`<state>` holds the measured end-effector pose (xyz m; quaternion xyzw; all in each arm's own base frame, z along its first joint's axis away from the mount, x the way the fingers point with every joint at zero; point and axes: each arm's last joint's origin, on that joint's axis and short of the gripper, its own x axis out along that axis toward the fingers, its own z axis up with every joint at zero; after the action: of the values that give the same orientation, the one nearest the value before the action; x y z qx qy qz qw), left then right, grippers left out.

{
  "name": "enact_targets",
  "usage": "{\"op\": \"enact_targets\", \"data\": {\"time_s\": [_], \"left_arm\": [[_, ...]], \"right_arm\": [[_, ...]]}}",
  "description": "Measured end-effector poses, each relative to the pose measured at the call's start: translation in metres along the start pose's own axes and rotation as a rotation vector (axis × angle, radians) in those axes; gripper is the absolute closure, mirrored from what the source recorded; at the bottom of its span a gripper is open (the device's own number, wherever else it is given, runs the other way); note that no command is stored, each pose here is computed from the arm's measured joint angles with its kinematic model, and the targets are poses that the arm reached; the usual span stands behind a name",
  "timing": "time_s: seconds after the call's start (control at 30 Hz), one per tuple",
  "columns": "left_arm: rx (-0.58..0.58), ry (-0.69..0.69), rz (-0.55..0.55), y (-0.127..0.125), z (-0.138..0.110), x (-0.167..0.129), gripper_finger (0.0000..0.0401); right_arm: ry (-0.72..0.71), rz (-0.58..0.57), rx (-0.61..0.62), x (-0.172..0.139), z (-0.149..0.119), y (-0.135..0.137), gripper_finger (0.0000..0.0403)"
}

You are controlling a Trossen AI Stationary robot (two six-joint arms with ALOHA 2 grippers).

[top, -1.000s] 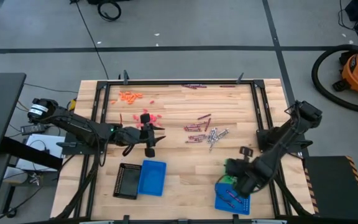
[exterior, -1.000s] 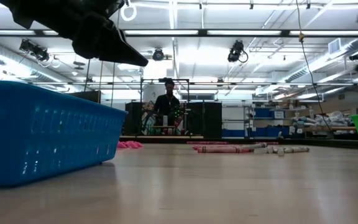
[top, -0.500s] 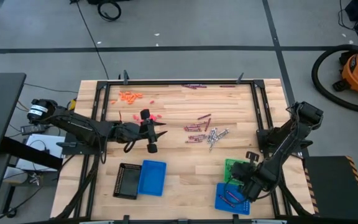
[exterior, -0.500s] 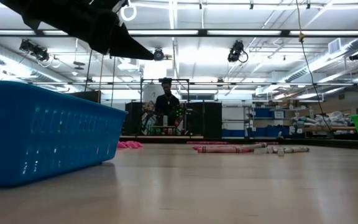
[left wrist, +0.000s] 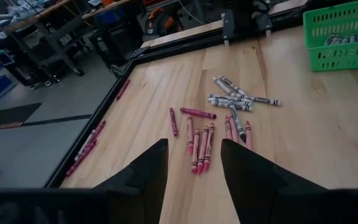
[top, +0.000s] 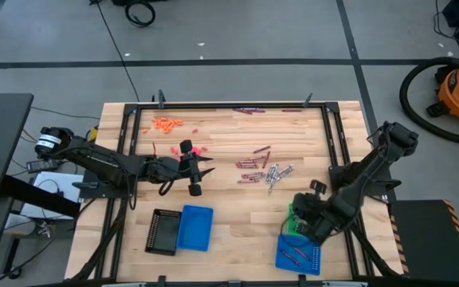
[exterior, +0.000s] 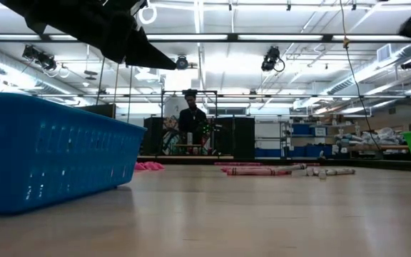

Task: Sort crayons
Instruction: Put the white crayon into the left blue bin

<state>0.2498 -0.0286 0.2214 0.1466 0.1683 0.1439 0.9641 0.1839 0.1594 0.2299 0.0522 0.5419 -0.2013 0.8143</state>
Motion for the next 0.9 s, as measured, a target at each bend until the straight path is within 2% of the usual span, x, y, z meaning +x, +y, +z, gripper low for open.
{"op": "enact_targets", "data": {"time_s": [0.2, 0.43, 0.6, 0.73, 0.9], "left_arm": [[-0.006, 0.009, -0.002, 0.0, -0.001, 0.0, 0.0241], [-0.019, 0.01, -0.006, -0.001, -0.001, 0.0, 0.0241], [-0.023, 0.019, -0.008, -0.001, -0.002, 0.0, 0.0241], [-0.023, 0.02, -0.008, -0.001, -0.002, 0.0, 0.0241], [-0.021, 0.024, -0.008, -0.001, -0.002, 0.0, 0.0241]], "right_arm": [[0.012, -0.064, -0.072, 0.02, 0.032, -0.018, 0.0297], [0.067, 0.011, -0.25, 0.06, 0.072, -0.028, 0.0297], [0.132, 0.076, -0.415, 0.085, 0.087, -0.036, 0.0297], [0.208, 0.133, -0.491, 0.103, 0.097, -0.039, 0.0298], [0.31, 0.113, -0.614, 0.119, 0.112, -0.036, 0.0298]]}}
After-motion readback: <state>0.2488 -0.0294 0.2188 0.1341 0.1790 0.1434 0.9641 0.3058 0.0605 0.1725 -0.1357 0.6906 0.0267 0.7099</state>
